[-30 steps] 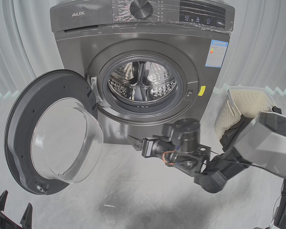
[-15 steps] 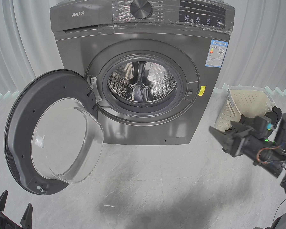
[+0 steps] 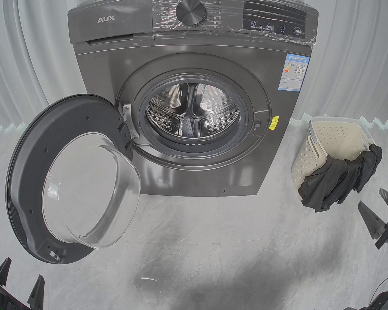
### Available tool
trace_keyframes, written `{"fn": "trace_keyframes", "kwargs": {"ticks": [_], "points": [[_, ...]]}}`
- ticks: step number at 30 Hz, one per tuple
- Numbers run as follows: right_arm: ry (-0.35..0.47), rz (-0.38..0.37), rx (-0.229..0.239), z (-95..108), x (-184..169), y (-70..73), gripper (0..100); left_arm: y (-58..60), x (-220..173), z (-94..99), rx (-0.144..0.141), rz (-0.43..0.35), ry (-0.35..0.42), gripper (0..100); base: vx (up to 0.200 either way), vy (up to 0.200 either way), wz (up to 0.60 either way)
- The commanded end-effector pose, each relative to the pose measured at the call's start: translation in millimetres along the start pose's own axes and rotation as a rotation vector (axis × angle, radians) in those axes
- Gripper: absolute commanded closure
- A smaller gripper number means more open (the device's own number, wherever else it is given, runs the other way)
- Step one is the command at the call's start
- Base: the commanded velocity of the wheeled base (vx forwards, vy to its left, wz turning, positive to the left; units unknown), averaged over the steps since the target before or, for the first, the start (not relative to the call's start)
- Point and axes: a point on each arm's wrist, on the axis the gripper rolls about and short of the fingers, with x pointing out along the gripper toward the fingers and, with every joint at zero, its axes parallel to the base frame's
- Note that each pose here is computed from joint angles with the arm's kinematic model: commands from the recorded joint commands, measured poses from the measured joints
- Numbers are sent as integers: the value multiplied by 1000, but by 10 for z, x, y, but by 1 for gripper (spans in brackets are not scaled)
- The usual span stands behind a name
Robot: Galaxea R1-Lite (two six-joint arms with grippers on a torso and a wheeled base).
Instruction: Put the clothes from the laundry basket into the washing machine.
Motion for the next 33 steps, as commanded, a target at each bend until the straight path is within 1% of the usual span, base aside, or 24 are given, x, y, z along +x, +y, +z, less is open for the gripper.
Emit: {"fn": "trace_keyframes", "kwargs": {"ticks": [1, 3, 4, 5, 6, 8, 12, 15, 18, 21, 23, 26, 28, 29, 30, 31, 32, 33], "points": [[-94, -60, -58, -137, -562, -36, 0, 1, -2, -44, 2, 2, -3, 0, 0, 0, 0], [-95, -63, -63, -200, -665, -28, 0, 1, -2, -44, 2, 2, -3, 0, 0, 0, 0], [-95, -63, -63, -200, -665, -28, 0, 1, -2, -44, 2, 2, -3, 0, 0, 0, 0], [-100, -87, -69, -262, -748, -23, 0, 1, -2, -44, 2, 2, -3, 0, 0, 0, 0], [-100, -90, -73, -281, -771, -20, 0, 1, -2, -44, 2, 2, -3, 0, 0, 0, 0], [-105, -80, -85, -316, -821, -9, 0, 1, -2, -44, 2, 2, -3, 0, 0, 0, 0], [-113, -72, -80, -378, -888, 1, 0, 1, -2, -44, 2, 2, -3, 0, 0, 0, 0], [-102, -77, -81, -449, -941, 6, 0, 1, -2, -44, 2, 2, -3, 0, 0, 0, 0], [-84, -88, -77, -565, -1014, 16, 0, 1, -2, -44, 1, 2, -3, 0, 0, 0, 0], [-61, -57, -76, -647, -1049, 39, 0, 1, -2, -44, 2, 2, -3, 0, 0, 0, 0], [-35, -48, -67, -674, -1048, 40, 0, 1, -2, -44, 1, 0, -3, 0, 0, 0, 0], [-29, -53, -75, -680, -1047, 39, 0, 1, -2, -44, 1, 2, -3, 0, 0, 0, 0], [-30, -87, -77, -680, -1048, 32, 0, 1, -2, -44, 1, 2, -3, 0, 0, 0, 0], [-30, -87, -77, -680, -1048, 32, 0, 1, -2, -44, 1, 2, -3, 0, 0, 0, 0], [-33, -172, -79, -678, -1051, 12, 0, 1, -2, -44, -1, 0, -3, 0, 0, 0, 0], [-32, -179, -79, -680, -1051, 11, 0, 1, -2, -44, -1, 0, -3, 0, 0, 0, 0], [-30, -256, -80, -683, -1054, -7, 0, 1, -2, -44, -1, 0, -3, 0, 0, 0, 0], [-28, -275, -78, -686, -1055, -11, 0, 1, -2, -44, 1, 2, -3, 0, 0, 0, 0]]}}
